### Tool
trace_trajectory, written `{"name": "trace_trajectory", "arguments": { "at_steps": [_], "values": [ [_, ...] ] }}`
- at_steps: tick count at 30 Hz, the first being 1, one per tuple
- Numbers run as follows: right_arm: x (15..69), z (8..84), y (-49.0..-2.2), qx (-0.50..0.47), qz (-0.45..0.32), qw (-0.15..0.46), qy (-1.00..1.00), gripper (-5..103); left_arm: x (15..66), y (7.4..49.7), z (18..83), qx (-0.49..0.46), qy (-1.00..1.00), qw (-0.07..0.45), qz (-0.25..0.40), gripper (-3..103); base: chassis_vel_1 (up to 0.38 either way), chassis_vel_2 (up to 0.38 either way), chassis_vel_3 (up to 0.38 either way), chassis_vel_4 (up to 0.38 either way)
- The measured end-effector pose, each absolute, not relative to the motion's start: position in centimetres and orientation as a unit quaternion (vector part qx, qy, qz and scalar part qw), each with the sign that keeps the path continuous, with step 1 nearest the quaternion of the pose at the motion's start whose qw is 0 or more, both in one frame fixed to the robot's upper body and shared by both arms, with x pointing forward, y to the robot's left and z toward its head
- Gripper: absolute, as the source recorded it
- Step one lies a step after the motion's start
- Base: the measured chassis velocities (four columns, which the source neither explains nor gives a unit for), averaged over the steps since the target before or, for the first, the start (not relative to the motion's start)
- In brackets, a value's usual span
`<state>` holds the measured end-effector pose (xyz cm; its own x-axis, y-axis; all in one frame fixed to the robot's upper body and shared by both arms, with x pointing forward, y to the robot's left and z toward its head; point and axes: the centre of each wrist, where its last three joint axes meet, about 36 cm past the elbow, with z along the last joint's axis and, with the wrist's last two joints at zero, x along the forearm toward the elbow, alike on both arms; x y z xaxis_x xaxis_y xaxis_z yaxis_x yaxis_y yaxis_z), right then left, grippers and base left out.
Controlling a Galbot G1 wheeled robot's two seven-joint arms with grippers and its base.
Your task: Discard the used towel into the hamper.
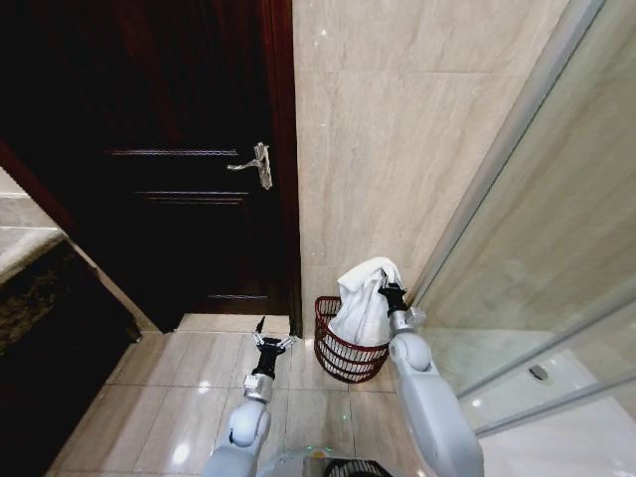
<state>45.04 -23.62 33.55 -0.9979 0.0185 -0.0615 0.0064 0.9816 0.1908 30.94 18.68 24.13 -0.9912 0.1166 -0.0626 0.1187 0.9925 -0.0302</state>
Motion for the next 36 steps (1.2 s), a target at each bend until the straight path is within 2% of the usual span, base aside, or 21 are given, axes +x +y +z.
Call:
{"name": "trace_trajectory", "arguments": {
  "at_steps": [12, 17, 21, 23, 32, 36],
  "values": [
    [41.8, 33.1, -24.1, 0.027, 0.109, -0.057, 0.992, 8, 30.9, 18.7, 23.7, 0.061, 0.998, 0.026, -0.019, 100, 0.0, 0.0, 0.0, 0.0],
    [41.4, 35.2, -24.3, 0.03, 0.106, -0.114, 0.987, 8, 31.1, 19.0, 23.6, 0.061, 0.998, 0.027, -0.02, 100, 0.0, 0.0, 0.0, 0.0],
    [41.0, 37.7, -25.1, 0.029, 0.102, -0.193, 0.975, 8, 31.3, 19.4, 23.6, 0.061, 0.997, 0.029, -0.022, 100, 0.0, 0.0, 0.0, 0.0],
    [40.9, 38.1, -25.3, 0.029, 0.101, -0.209, 0.972, 8, 31.3, 19.4, 23.6, 0.061, 0.997, 0.029, -0.023, 100, 0.0, 0.0, 0.0, 0.0],
    [39.7, 38.6, -26.3, -0.015, 0.091, -0.305, 0.948, 8, 31.5, 19.5, 24.2, 0.06, 0.997, 0.037, -0.025, 100, 0.0, 0.0, 0.0, 0.0],
    [41.3, 39.2, -26.9, -0.045, 0.107, -0.368, 0.923, 8, 31.5, 19.6, 24.6, 0.052, 0.998, 0.036, -0.024, 100, 0.0, 0.0, 0.0, 0.0]
  ]
}}
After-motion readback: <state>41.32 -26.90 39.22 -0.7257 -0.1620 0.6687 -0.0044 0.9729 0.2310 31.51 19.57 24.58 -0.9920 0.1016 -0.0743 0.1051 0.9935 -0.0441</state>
